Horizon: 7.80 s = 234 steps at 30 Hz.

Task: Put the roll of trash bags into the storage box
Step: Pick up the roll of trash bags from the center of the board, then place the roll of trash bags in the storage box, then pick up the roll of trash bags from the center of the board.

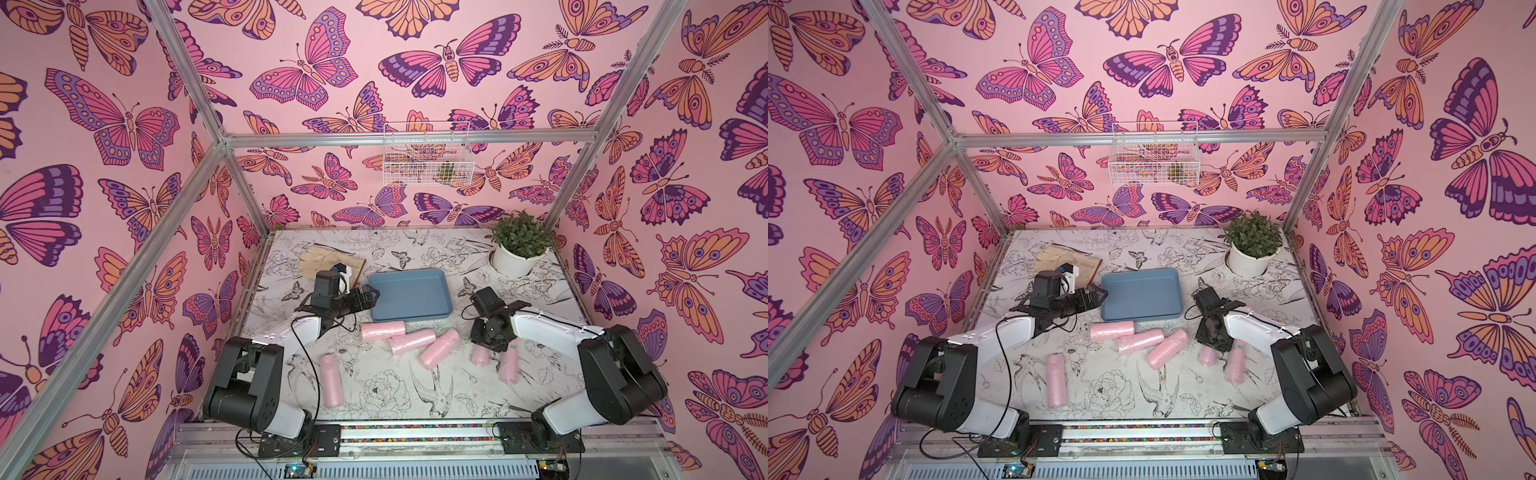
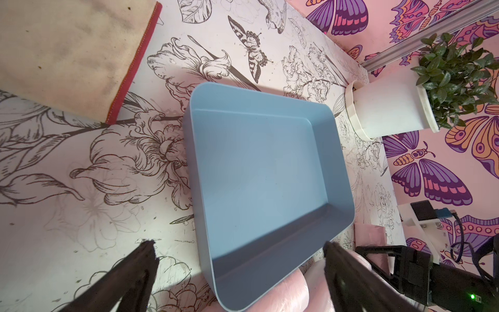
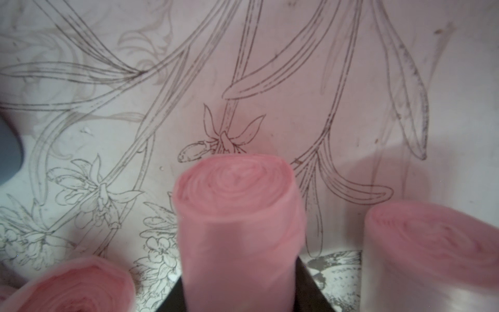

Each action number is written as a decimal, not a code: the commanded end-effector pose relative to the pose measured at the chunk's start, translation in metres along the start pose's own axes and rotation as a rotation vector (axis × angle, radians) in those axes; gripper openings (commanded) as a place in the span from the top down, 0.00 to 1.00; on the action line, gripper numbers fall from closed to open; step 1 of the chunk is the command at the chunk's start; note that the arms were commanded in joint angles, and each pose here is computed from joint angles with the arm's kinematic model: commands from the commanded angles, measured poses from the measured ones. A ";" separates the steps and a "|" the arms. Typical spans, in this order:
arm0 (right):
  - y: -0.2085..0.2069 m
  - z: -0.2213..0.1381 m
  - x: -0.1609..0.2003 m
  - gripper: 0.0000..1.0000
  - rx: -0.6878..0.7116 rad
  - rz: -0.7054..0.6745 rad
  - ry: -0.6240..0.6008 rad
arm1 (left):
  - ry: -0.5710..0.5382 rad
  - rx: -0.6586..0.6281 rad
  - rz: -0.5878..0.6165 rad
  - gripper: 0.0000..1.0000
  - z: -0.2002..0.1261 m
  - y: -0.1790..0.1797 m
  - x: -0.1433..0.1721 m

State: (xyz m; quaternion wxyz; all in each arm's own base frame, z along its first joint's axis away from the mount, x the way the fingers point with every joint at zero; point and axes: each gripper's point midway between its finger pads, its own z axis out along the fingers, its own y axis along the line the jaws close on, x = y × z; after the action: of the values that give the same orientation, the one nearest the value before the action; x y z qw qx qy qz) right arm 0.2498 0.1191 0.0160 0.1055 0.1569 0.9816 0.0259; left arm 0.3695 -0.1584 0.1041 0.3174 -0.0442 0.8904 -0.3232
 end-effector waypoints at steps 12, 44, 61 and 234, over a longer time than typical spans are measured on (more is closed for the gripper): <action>0.015 -0.026 -0.013 0.75 -0.042 -0.067 -0.018 | -0.001 0.000 -0.009 0.00 -0.001 -0.002 0.000; 0.136 -0.080 -0.069 0.83 -0.286 -0.259 -0.093 | -0.008 0.038 0.008 0.00 -0.012 -0.012 0.002; 0.217 -0.067 -0.077 0.84 -0.406 -0.339 -0.067 | -0.002 0.018 0.012 0.00 -0.018 -0.011 0.004; -0.070 -0.029 0.017 0.65 0.107 -0.011 0.111 | 0.058 -0.023 -0.013 0.00 -0.021 0.001 -0.002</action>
State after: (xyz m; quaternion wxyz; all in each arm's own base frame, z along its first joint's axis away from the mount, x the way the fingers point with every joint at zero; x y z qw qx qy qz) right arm 0.1955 0.0515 0.0220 0.0239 0.1574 0.9865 -0.0381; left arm 0.3597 -0.1423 0.1139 0.2906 -0.0474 0.9042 -0.3093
